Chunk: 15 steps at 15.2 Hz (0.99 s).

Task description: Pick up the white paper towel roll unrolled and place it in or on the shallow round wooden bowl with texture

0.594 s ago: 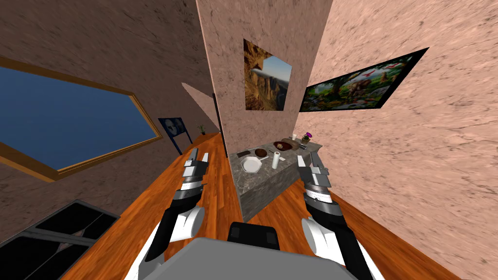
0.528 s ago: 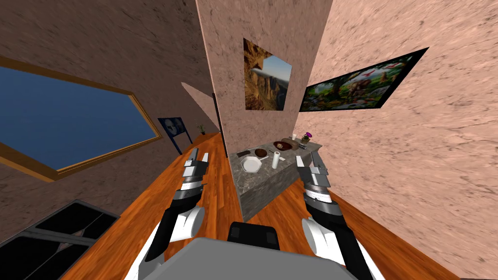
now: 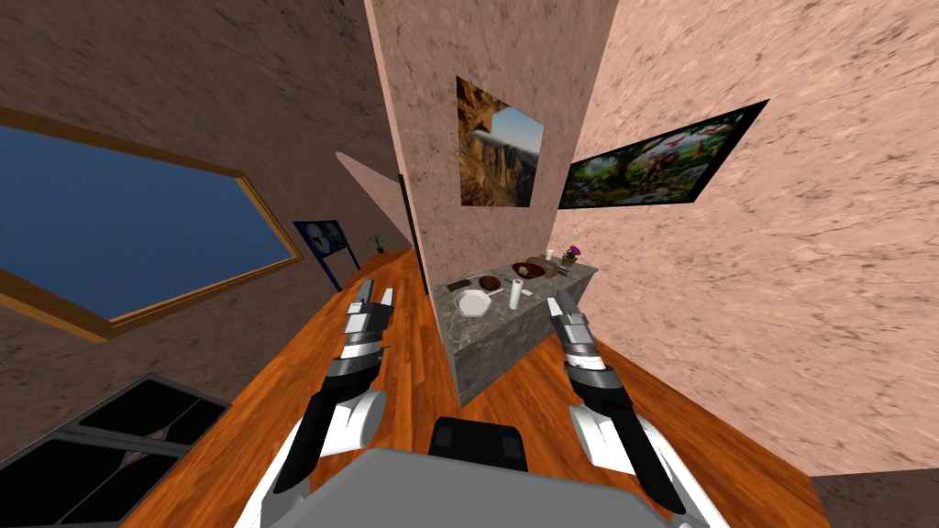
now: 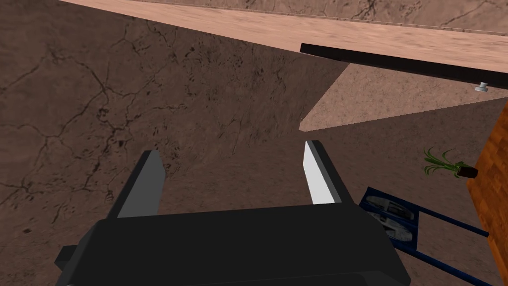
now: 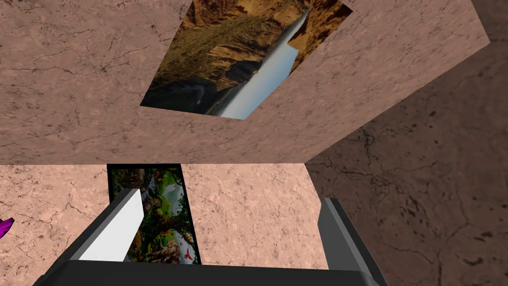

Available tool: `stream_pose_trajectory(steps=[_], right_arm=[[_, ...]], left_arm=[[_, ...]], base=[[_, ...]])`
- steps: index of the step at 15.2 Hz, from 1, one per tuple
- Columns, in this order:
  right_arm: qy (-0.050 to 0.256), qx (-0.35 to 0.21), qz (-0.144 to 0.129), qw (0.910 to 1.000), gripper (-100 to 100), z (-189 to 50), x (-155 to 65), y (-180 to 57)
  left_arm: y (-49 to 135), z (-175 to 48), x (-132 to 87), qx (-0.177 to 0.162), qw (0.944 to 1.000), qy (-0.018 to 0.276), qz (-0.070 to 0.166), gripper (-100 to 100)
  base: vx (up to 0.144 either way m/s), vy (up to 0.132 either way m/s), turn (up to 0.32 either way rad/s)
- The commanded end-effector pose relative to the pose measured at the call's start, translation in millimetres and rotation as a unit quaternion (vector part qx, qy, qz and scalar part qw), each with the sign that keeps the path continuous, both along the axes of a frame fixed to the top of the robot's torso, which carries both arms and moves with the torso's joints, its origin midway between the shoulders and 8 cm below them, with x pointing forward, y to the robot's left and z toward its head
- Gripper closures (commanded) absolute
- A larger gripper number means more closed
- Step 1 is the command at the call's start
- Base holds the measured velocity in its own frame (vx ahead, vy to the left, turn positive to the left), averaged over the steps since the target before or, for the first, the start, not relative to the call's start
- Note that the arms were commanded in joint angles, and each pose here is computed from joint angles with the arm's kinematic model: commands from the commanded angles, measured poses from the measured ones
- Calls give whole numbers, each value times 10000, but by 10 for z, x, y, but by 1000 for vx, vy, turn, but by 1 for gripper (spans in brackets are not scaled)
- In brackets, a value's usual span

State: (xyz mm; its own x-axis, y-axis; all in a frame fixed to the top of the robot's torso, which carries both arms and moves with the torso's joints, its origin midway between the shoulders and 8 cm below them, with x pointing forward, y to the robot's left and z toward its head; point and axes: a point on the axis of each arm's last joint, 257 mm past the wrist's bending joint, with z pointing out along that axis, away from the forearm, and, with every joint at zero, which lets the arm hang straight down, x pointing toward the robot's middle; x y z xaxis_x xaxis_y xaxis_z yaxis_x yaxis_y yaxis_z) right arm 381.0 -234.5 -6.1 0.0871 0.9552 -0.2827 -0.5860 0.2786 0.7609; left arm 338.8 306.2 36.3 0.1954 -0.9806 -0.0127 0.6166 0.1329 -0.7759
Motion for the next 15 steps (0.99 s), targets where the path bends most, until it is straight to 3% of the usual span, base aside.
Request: stream_pose_trajectory(steps=[1, 7, 9, 14, 15], right_arm=[[144, -408, -150, 9989, -100, -147, 137, -4], [416, -1095, -475, 9920, -100, -451, 401, -57], [525, -1571, -727, 9835, -100, -590, 567, -107], [782, -2056, -996, 9704, -100, -870, 770, -205], [788, -2301, -1136, 9633, -100, -892, 844, -238]], left_arm=[[0, 0, 0, 0, 10000, 0, 0, 0], [0, 0, 0, 0, 10000, 0, 0, 0], [0, 0, 0, 0, 10000, 0, 0, 0], [0, 0, 0, 0, 10000, 0, 0, 0], [0, 0, 0, 0, 10000, 0, 0, 0]], base=[[-99, 29, -48], [-77, 36, -32], [-60, 32, -26], [-44, 37, -15], [-21, 33, -8]])
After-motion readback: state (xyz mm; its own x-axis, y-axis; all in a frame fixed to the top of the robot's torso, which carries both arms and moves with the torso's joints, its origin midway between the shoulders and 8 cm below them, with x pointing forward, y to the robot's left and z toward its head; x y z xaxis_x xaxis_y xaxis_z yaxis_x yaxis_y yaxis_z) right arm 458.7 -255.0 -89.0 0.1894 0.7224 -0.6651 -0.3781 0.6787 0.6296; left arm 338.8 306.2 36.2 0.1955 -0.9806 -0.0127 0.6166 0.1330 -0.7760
